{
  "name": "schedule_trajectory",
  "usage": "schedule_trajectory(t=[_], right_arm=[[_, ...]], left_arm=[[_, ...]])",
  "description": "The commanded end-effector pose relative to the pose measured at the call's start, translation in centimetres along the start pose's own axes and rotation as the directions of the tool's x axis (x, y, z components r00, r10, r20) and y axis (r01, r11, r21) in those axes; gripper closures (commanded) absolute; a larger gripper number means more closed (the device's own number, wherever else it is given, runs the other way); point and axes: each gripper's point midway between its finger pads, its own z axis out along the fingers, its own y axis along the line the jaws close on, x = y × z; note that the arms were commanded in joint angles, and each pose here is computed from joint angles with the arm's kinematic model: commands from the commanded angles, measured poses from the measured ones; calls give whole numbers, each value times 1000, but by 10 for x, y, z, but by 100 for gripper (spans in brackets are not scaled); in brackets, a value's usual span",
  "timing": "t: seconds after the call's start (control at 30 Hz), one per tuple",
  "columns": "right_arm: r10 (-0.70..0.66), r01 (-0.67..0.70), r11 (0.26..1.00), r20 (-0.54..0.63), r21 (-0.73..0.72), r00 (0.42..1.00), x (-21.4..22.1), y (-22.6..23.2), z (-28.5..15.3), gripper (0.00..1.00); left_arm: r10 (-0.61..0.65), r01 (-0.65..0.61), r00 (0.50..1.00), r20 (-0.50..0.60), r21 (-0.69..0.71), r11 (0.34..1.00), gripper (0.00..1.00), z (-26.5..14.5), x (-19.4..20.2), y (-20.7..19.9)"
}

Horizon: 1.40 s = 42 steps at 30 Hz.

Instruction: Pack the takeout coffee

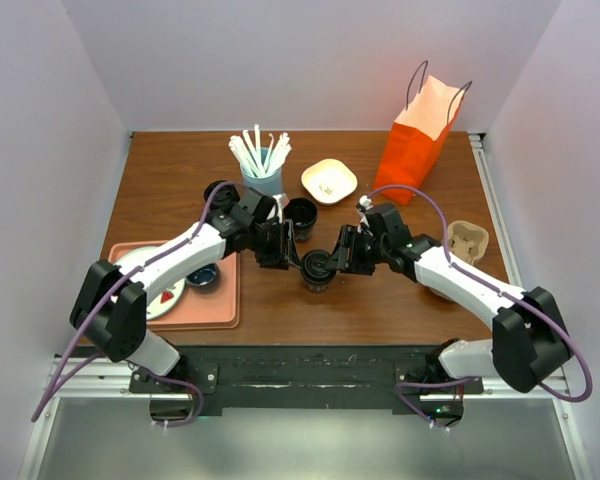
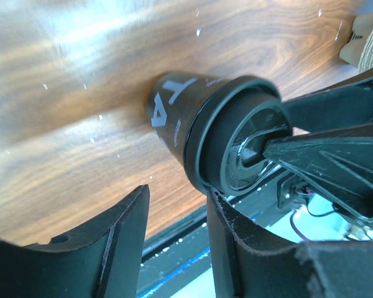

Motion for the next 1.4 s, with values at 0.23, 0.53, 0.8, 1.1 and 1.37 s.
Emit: schedule_trajectory(t=[0.23, 0.53, 0.8, 1.1, 1.37], right_arm=[[-65, 65, 998, -7, -22, 998, -15, 19, -9, 44], [-141, 139, 989, -36, -60, 989, -26, 30, 4, 37], [-163, 160, 986, -76, -45, 984, -19, 20, 15, 41], [-154, 151, 988, -100, -29, 983, -3, 2, 28, 46], [-159, 160, 987, -106, -4, 982, 12, -18, 33, 48]], left_arm=[[81, -85, 994, 76, 52, 995, 55, 3, -38, -8], [101, -106, 993, 62, 88, 990, 55, 19, -36, -6], [109, -112, 993, 50, 56, 992, 56, 26, -34, 3], [125, -127, 992, 32, 95, 987, 61, 36, -26, 6], [100, -98, 995, -12, 109, 989, 69, 47, -2, 21]])
